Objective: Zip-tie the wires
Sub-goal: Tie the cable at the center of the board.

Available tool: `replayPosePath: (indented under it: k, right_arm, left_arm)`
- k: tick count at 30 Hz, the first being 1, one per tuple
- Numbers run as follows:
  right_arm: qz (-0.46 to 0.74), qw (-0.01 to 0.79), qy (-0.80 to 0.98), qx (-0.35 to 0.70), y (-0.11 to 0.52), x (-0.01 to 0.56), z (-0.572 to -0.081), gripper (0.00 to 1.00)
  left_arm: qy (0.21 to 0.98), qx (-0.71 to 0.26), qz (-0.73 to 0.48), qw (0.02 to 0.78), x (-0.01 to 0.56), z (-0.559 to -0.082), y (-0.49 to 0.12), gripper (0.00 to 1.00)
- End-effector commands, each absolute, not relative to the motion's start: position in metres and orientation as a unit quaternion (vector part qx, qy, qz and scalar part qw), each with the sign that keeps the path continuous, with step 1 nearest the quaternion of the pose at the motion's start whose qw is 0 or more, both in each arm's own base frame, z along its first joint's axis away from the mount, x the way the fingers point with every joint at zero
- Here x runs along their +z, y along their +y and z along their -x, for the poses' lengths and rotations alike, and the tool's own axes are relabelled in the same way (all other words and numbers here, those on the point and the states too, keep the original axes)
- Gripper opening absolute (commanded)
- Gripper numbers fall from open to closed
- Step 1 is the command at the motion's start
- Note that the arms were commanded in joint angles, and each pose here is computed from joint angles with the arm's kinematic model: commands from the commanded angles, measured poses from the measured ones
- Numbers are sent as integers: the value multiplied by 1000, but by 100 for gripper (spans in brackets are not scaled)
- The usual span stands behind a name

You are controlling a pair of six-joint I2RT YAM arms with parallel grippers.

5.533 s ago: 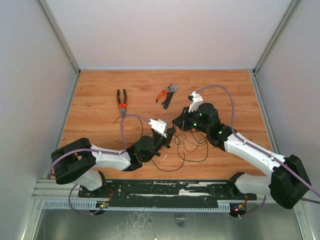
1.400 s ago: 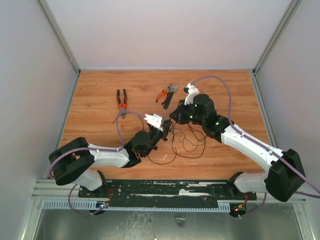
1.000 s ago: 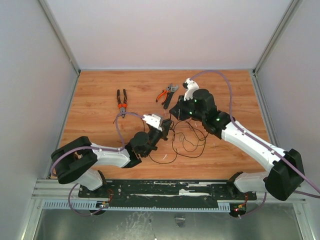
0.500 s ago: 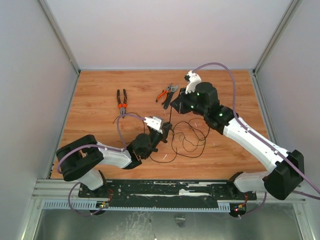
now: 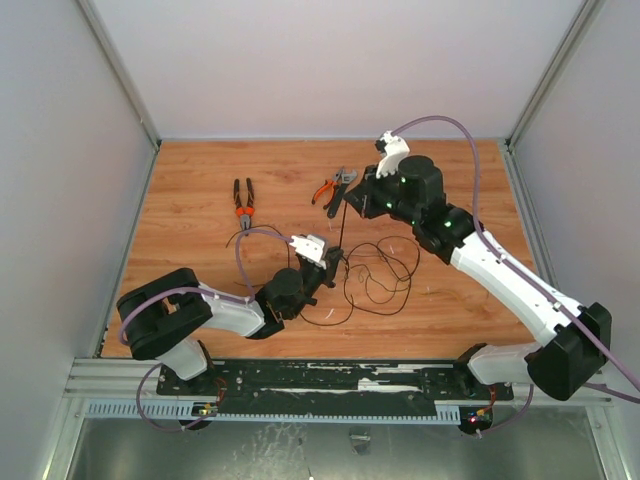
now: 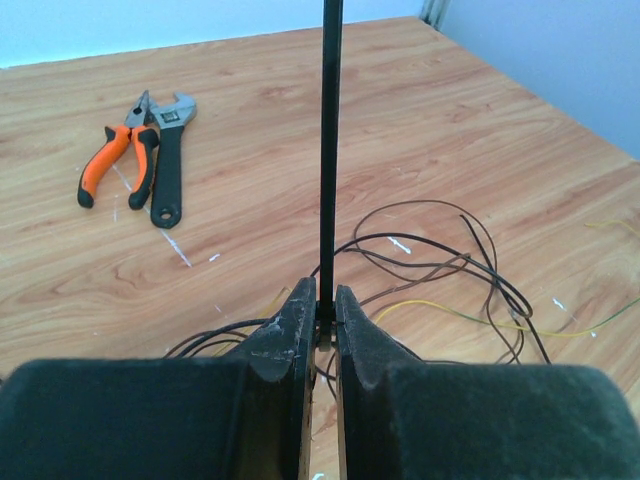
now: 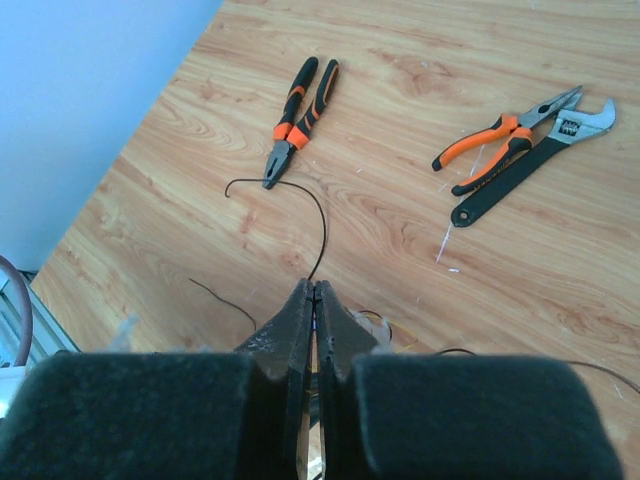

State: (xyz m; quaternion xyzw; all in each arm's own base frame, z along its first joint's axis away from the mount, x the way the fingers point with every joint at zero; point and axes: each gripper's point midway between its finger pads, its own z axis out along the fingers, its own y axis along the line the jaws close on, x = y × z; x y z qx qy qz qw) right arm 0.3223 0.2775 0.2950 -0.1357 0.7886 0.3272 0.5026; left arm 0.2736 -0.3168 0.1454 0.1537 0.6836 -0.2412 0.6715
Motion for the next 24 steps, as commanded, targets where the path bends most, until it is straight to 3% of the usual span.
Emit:
replayPosePath:
  k: [1, 12, 13, 17, 21, 24]
  right_arm:
    - [114, 605, 710, 343, 265, 382, -335, 0]
    - [172, 589, 699, 368, 266, 365, -314, 0]
    - [181, 589, 696, 368, 264, 362, -309, 3]
    - [200, 608, 674, 370, 249, 350, -286, 30]
    - [204, 627, 661, 360, 230, 339, -269, 47]
    - [208, 622, 669, 350, 222, 321, -263, 55]
  left_arm:
    - [722, -205, -191, 633, 102, -264, -310, 0]
    - [707, -198, -171, 658, 138, -270, -303, 0]
    - [705, -198, -169, 660, 144, -270, -303, 0]
    - [700, -205, -159, 665, 168, -271, -302, 0]
    - [693, -208, -147, 675, 193, -273, -301, 0]
    - [689, -202, -144, 681, 211, -275, -300, 2]
